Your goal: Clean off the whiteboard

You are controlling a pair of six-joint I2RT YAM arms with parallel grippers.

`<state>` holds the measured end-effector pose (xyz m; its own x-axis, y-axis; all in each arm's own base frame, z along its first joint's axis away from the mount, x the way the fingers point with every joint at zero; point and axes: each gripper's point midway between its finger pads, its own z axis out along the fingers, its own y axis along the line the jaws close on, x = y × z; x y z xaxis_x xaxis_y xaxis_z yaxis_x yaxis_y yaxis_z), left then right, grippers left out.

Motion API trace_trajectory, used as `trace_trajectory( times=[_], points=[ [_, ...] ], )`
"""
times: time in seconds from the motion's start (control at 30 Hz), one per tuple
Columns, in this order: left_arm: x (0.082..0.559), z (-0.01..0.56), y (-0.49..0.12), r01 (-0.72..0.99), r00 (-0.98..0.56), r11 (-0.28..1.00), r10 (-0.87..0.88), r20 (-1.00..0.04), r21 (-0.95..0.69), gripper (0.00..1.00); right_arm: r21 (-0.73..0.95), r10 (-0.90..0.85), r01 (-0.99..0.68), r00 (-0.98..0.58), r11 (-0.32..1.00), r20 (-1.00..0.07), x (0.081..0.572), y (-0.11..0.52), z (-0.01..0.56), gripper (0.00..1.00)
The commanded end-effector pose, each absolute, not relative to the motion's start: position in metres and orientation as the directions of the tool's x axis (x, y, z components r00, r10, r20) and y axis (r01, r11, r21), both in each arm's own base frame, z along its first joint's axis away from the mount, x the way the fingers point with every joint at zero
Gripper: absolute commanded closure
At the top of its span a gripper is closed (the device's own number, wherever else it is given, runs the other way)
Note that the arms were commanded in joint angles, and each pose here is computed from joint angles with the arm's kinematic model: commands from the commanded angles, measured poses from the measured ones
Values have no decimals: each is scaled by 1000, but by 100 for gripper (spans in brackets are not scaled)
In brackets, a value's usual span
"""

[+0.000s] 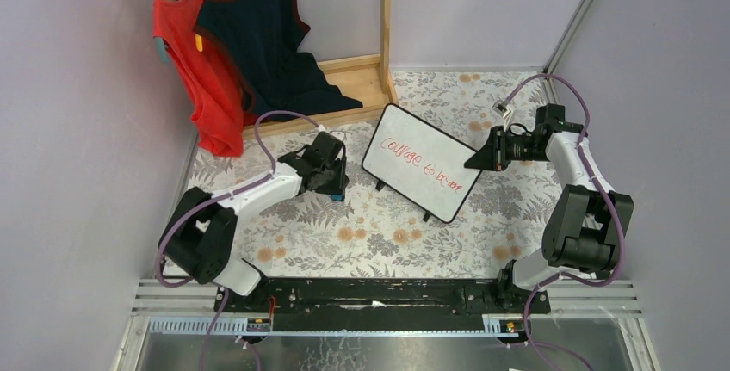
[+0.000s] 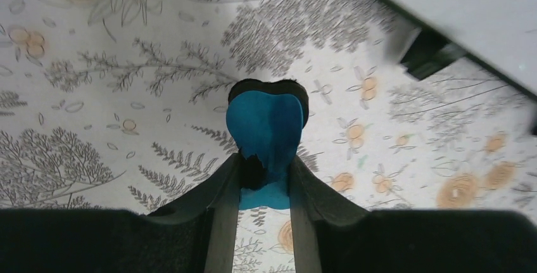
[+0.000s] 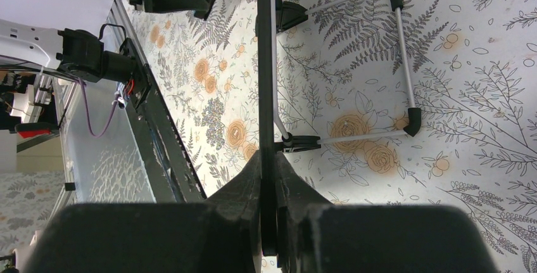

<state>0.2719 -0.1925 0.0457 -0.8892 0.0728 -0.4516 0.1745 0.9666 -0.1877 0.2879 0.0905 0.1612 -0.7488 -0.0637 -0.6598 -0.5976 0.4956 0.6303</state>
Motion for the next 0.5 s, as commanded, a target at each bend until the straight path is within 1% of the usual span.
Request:
trace_trajectory(
  times=[0.0, 0.2, 0.47],
  points=[
    [302, 92, -219, 266, -790, 928, 54, -611, -263, 100, 646, -70, -560, -781, 519, -621, 286, 88, 157, 100],
    [327, 120, -239, 330, -722, 902, 52, -689, -277, 100, 638, -74, -564, -776, 524, -626, 285, 88, 157, 100],
    [354, 135, -268, 419, -610, 864, 39, -791, -281, 100, 642, -74, -559, -782, 525, -619, 284, 88, 155, 100]
  ],
)
